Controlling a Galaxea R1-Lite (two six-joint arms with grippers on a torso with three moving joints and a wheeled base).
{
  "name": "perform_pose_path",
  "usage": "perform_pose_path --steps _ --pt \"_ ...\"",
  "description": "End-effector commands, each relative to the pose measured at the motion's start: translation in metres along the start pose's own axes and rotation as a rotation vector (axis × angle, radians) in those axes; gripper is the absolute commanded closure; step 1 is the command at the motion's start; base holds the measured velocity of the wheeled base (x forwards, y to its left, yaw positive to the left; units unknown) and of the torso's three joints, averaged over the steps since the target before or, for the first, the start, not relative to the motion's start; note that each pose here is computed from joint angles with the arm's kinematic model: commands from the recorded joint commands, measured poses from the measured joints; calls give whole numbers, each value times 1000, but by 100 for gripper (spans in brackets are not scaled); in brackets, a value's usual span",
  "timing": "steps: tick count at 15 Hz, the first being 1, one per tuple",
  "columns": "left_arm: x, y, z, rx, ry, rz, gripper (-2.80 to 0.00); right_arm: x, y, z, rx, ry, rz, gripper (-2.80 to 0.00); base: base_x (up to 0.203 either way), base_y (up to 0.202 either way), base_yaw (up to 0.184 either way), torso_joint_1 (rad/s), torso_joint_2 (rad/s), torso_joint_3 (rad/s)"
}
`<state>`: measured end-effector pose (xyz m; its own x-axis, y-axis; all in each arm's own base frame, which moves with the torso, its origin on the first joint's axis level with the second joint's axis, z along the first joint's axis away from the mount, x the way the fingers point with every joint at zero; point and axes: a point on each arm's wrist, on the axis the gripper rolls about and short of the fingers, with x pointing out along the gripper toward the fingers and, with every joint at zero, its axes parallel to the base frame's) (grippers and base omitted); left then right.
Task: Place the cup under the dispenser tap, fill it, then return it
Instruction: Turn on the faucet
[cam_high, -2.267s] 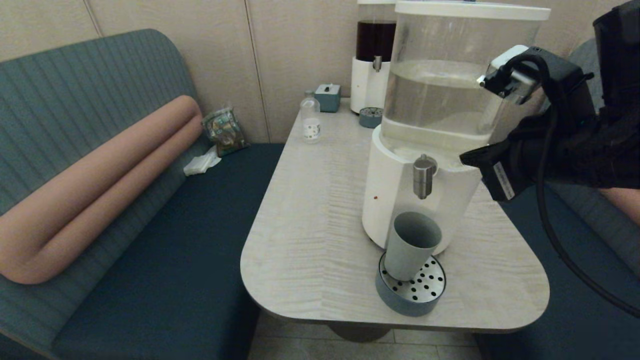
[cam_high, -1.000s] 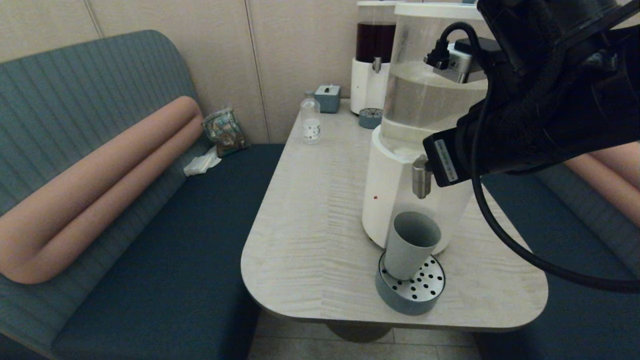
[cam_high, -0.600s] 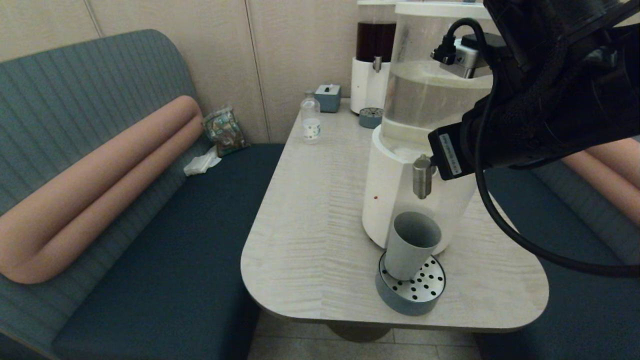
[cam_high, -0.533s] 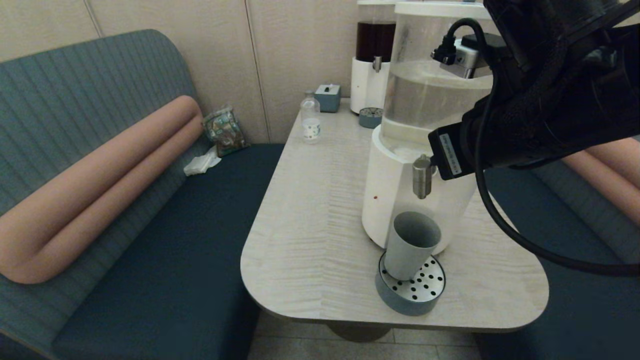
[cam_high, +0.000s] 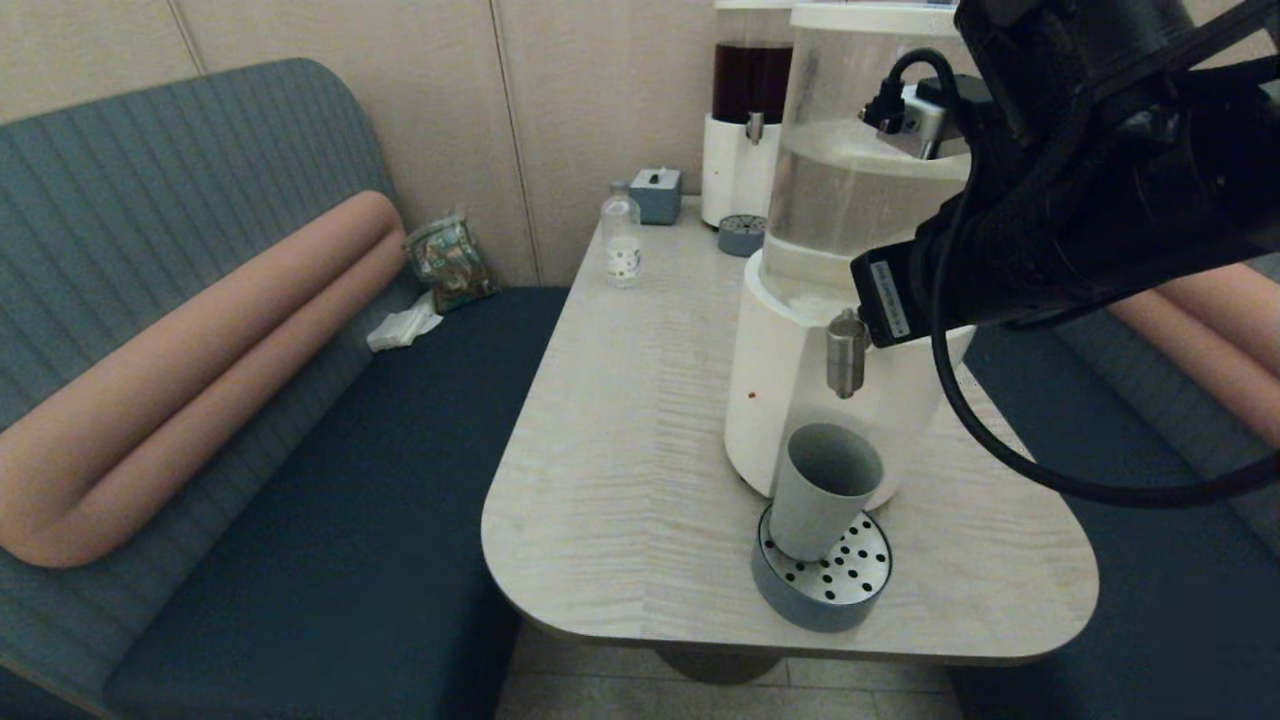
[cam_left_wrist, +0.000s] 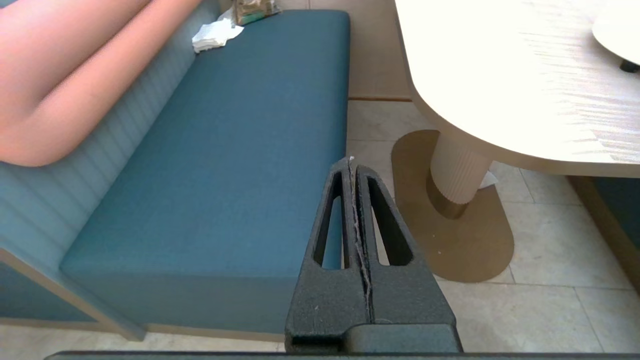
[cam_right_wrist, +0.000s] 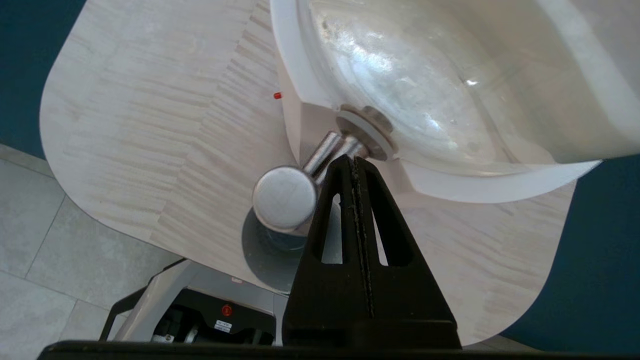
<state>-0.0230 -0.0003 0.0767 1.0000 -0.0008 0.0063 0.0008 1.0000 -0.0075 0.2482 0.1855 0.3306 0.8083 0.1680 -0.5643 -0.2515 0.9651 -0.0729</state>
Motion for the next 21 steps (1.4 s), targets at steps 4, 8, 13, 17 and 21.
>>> perform_pose_path --steps 4,8,13,17,21 --pt "0 0 0 -2 1 1 0 9 3 -2 -4 21 -4 0 0 0 0 0 0 0" --pt "0 0 0 -2 1 1 0 14 6 0 -3 11 7 0 0 0 0 0 0 0" --pt "0 0 0 -2 0 1 0 21 10 0 -9 13 27 0 0 0 0 0 0 0" --pt "0 0 0 -2 2 1 0 19 10 1 -4 0 56 0 0 0 0 0 0 0" --pt "0 0 0 -2 -1 1 0 12 10 5 -15 -30 108 0 0 0 0 0 0 0"
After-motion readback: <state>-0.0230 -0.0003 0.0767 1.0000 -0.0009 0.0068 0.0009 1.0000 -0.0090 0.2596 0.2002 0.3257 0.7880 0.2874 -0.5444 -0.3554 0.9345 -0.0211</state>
